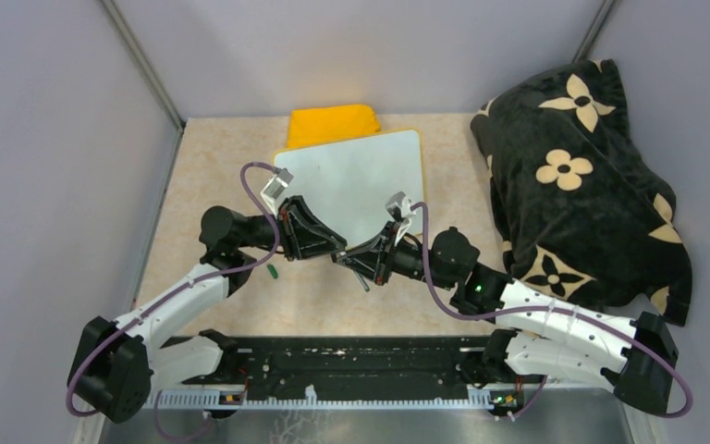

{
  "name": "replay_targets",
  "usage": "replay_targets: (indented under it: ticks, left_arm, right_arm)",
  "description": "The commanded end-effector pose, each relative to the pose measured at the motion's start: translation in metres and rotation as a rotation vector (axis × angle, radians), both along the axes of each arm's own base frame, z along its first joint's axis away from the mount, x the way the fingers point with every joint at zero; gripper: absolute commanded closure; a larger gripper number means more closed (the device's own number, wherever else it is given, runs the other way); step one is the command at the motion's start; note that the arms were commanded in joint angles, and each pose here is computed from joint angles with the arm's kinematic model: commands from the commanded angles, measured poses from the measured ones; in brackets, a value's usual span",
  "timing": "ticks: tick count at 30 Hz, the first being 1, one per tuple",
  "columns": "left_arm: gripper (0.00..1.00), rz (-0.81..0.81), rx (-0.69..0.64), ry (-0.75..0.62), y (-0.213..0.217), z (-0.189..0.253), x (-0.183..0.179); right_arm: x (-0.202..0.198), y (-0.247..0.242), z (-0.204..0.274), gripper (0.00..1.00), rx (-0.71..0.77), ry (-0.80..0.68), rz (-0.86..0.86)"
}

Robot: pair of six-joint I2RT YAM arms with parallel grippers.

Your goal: Write a sentence on the whiteboard

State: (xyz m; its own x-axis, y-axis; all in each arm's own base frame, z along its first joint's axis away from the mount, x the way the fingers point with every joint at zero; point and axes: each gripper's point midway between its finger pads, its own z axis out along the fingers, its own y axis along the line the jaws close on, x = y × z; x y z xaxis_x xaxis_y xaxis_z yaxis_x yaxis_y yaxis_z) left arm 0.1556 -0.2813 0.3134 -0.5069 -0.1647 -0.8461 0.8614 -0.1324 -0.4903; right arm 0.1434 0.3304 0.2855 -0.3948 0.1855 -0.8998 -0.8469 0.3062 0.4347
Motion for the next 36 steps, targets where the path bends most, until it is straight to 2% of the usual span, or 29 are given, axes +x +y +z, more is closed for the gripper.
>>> replay_targets:
  ticks: [1,4,8,13,14,17,20,21,26,31,36]
  left_arm:
    - [0.75,-0.041,0.001,-0.051,-0.001,0.0,-0.01]
    - [0.82,-0.044,0.001,-0.054,-0.002,0.0,-0.011]
    - [1.0,-0.048,0.002,-0.059,-0.002,-0.001,-0.012]
    - [1.0,-0.017,-0.016,-0.054,-0.002,0.004,-0.01]
    - [1.0,-0.001,-0.027,-0.047,-0.002,0.007,-0.008]
    - [1.0,0.057,-0.083,-0.024,0.0,0.022,-0.001]
    - [1.0,0.111,-0.16,0.005,0.004,0.042,0.004]
    - [1.0,0.133,-0.185,0.015,0.006,0.048,0.006]
    - [1.0,0.257,-0.294,0.067,0.018,0.081,0.02]
    - [1.0,0.353,-0.447,0.116,0.038,0.111,0.026]
    - [1.0,0.404,-0.513,0.171,0.048,0.127,0.032]
  right_arm:
    - [-0.001,0.001,0.036,1.0,0.092,-0.048,-0.001]
    - [-0.001,0.001,0.035,1.0,0.09,-0.048,-0.004]
    - [-0.001,0.001,0.034,1.0,0.09,-0.045,-0.007]
    - [-0.002,-0.001,0.039,1.0,0.106,-0.031,-0.008]
    - [-0.003,-0.003,0.042,0.96,0.113,-0.026,-0.009]
    - [-0.006,-0.009,0.053,0.65,0.15,-0.022,-0.012]
    - [-0.009,-0.018,0.066,0.47,0.197,-0.017,-0.027]
    - [-0.009,-0.021,0.071,0.44,0.215,-0.02,-0.035]
    - [-0.013,-0.037,0.098,0.36,0.309,-0.015,-0.059]
    - [-0.003,-0.042,0.117,0.35,0.364,0.041,-0.123]
    - [0.002,-0.036,0.132,0.34,0.388,0.059,-0.125]
